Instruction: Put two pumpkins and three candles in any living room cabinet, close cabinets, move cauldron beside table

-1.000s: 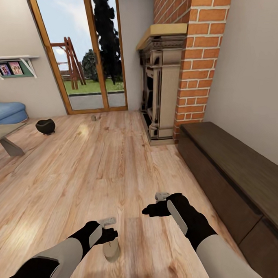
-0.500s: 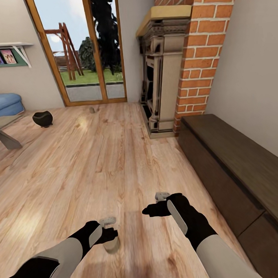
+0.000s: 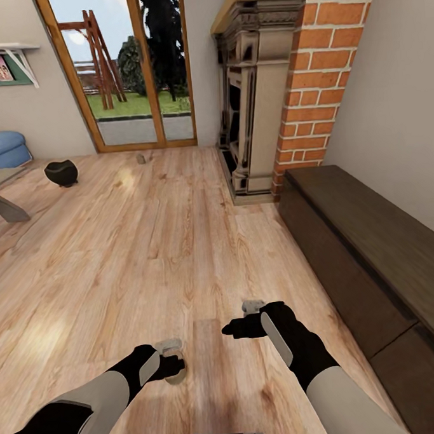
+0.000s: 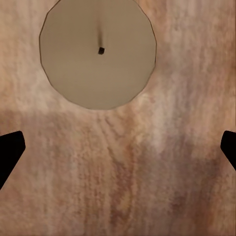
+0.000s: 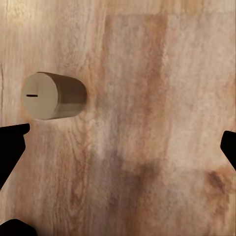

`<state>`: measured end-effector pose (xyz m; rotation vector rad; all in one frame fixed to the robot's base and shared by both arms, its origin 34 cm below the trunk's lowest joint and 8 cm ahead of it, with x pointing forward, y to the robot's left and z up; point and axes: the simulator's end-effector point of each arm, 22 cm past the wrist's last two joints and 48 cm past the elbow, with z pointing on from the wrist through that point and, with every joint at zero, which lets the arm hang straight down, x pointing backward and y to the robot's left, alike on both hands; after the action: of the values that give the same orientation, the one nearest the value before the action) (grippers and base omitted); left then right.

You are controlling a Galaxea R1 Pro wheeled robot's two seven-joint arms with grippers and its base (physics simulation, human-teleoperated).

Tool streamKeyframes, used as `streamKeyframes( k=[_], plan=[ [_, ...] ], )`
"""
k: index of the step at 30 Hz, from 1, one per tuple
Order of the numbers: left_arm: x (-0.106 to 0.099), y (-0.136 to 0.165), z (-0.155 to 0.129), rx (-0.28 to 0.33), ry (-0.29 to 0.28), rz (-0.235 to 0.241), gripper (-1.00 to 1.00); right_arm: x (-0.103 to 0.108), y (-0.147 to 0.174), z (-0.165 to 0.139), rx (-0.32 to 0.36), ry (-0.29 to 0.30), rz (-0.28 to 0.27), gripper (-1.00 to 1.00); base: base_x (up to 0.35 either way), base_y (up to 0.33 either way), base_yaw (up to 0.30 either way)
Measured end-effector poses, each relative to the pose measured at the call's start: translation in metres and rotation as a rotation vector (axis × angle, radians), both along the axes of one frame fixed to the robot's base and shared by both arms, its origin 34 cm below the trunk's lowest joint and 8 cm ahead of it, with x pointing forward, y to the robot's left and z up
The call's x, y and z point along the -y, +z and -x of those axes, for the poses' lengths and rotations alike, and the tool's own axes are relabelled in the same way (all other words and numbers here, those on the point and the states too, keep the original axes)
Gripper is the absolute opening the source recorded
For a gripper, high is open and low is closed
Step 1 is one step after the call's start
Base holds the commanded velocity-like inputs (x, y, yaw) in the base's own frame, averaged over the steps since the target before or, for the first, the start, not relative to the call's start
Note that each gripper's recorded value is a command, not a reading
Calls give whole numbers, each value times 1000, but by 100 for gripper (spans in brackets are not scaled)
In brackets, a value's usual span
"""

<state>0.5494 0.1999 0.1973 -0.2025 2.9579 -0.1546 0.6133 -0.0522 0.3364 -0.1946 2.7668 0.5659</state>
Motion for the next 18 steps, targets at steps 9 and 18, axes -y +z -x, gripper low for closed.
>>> streamKeyframes(
  k=[9, 18],
  plan=[
    [0, -18, 11, -36, 1, 0, 100, 0, -20, 7, -37, 0, 0, 100, 0, 0, 0],
    [0, -30, 19, -60, 1, 0, 100, -1, -34, 11, -61, 1, 0, 100, 0, 0, 0]
  ],
)
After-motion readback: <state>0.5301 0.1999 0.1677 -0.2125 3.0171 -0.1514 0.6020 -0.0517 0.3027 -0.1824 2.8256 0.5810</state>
